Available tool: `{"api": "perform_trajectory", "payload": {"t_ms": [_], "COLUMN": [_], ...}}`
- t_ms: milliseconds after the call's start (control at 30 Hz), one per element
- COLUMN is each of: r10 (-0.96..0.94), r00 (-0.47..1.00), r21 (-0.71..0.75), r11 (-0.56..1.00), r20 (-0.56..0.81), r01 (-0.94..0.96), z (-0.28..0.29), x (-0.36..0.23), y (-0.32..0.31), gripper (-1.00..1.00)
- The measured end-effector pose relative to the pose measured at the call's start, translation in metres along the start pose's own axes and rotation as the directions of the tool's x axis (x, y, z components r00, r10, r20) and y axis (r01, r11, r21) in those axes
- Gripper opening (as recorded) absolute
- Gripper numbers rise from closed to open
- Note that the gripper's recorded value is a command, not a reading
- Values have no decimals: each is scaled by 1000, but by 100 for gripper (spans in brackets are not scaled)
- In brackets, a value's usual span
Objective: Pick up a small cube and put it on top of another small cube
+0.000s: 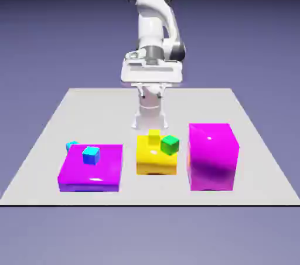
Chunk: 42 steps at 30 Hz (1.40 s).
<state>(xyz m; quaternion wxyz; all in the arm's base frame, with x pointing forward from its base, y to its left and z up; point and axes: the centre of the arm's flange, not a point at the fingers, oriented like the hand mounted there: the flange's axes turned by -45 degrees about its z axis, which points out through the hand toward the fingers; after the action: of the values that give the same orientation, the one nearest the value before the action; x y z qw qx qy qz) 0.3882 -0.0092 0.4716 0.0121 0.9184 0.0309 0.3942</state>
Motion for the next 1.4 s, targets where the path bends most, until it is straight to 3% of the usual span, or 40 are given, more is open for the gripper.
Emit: {"api": "perform_trajectory", "payload": {"t_ms": [333, 633, 1033, 1400], "r10": [-93, -146, -184, -203], "r00": [992, 980, 965, 940], "r21": [-50, -56, 40, 243], "r11": [995, 989, 980, 931], "r20": [-87, -134, -185, -276], "r01": [89, 140, 195, 272], "z": [-92, -161, -178, -91], "x": [27, -16, -161, -336], "y": [131, 257, 397, 452], "gripper": [0, 0, 0, 0]}}
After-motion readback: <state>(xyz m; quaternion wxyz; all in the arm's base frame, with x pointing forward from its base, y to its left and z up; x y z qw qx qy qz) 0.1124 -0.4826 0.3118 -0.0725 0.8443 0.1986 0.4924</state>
